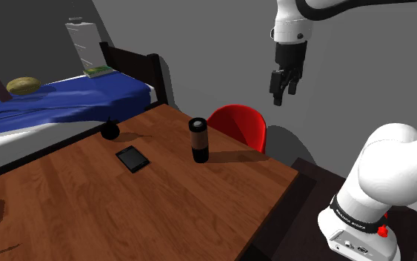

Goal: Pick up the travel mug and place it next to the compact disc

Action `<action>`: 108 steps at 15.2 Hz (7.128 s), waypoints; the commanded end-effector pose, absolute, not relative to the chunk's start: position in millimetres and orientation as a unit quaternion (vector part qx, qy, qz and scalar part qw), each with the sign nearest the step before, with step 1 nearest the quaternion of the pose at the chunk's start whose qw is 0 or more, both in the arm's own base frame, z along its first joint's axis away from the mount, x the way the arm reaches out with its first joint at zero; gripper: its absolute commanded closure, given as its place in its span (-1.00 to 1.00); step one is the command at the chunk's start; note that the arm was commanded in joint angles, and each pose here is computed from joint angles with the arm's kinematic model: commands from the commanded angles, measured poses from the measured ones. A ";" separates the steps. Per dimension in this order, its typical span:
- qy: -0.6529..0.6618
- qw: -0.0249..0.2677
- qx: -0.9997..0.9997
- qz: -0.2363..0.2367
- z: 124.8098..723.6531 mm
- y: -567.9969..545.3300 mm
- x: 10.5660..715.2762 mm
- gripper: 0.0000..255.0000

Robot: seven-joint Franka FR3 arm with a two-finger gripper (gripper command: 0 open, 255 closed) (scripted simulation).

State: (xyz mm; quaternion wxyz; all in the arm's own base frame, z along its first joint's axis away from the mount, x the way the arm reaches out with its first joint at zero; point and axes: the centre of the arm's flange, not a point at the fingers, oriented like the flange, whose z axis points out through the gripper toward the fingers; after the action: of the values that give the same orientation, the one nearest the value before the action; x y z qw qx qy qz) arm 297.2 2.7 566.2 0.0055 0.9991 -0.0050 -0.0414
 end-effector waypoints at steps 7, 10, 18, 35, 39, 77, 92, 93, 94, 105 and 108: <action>-0.003 0.005 1.000 -0.031 537.3 30.7 361.9 -1.00; -0.002 0.004 1.000 -0.025 523.4 44.7 394.4 -1.00; 0.001 0.004 1.000 -0.011 488.0 82.7 481.7 -1.00; 0.004 0.003 1.000 0.006 410.8 126.6 583.2 -1.00; 0.004 0.003 1.000 0.006 410.8 126.6 583.2 -1.00; 0.004 0.003 1.000 0.006 537.5 126.6 583.2 1.00; 0.004 0.003 1.000 0.006 616.7 126.6 583.2 1.00; 0.004 0.003 1.000 0.006 622.0 126.6 583.2 1.00; 0.004 0.003 1.000 0.006 627.3 126.6 583.2 1.00; 0.004 0.003 1.000 0.006 680.8 126.6 583.2 1.00; 0.004 0.003 1.000 0.006 681.0 154.2 554.9 1.00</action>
State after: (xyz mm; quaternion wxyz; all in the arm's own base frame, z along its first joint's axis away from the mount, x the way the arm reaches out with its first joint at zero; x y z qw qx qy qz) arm 564.9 145.7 683.2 0.0025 1.0000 0.0038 0.0056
